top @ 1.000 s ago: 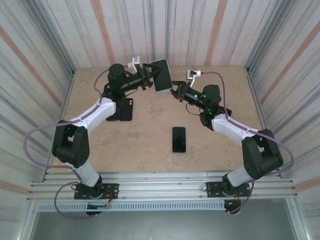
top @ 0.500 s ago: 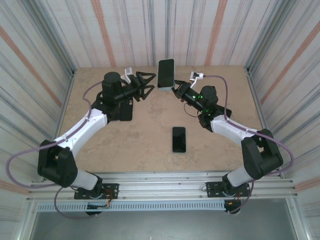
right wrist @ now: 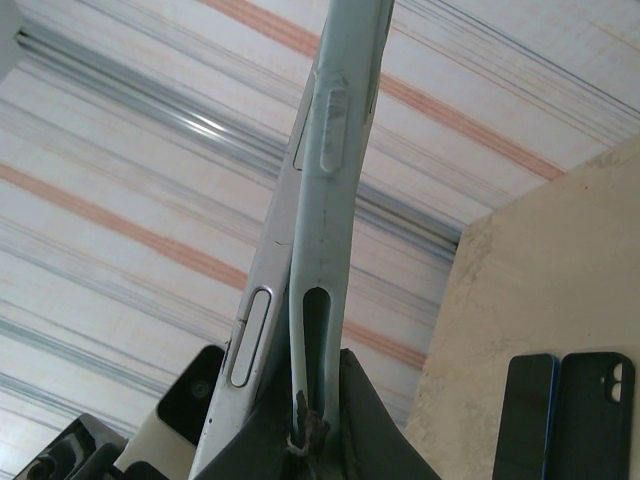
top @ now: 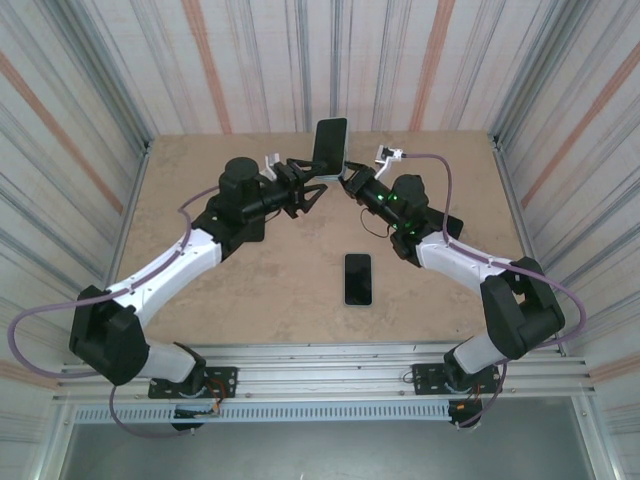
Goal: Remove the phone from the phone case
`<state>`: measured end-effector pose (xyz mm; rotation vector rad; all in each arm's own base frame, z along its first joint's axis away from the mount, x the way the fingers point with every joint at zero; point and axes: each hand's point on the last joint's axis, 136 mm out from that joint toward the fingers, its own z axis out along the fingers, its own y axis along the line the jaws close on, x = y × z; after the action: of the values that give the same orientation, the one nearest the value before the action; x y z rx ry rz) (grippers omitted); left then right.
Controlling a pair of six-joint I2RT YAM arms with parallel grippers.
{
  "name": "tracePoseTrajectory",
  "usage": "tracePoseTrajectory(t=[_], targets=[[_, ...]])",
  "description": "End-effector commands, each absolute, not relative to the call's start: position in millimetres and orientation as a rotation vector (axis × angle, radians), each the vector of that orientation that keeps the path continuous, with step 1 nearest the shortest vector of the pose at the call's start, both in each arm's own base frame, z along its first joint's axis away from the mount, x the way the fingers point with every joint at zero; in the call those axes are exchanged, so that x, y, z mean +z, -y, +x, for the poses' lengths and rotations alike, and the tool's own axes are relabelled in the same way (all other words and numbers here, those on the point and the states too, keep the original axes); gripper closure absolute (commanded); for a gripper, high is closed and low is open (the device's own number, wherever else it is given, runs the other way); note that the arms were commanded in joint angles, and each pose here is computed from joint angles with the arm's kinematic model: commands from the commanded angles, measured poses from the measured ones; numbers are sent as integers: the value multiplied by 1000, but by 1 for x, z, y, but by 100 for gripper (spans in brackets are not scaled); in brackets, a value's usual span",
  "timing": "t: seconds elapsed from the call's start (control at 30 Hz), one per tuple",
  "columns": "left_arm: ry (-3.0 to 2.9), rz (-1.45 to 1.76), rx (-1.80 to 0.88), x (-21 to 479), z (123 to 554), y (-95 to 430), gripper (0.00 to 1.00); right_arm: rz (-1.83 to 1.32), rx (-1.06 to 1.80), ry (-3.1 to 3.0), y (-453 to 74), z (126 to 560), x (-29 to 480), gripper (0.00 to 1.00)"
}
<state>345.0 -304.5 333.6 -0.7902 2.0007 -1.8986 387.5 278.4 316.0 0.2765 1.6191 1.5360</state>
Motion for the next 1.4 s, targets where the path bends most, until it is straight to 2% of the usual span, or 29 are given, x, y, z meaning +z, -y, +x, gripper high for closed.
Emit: tracePoseTrajectory(t=[0.0,0.43,0.73,0.97,1.2,1.37], targets=[[-1927,-750,-1958,359,349,310,45,208,1517,-1515,-277,384,346,98],[-1860,-782,-1940,354,359,306,54,170,1535,-1519,-286,370,351,98],[-1847,-909,-1784,334,365,290,57,199,1536,-1475,-289,358,354,99],[-1820,-997,-1678,323,365,275,71,239,1513,-1438,-282,352,351,98],[-1778,-966,-1729,337,372,283,87,264,1505,-1441,-288,352,346,98],[-1739,-923,-1735,356,372,281,93,373,1413,-1513,-285,359,324,95]])
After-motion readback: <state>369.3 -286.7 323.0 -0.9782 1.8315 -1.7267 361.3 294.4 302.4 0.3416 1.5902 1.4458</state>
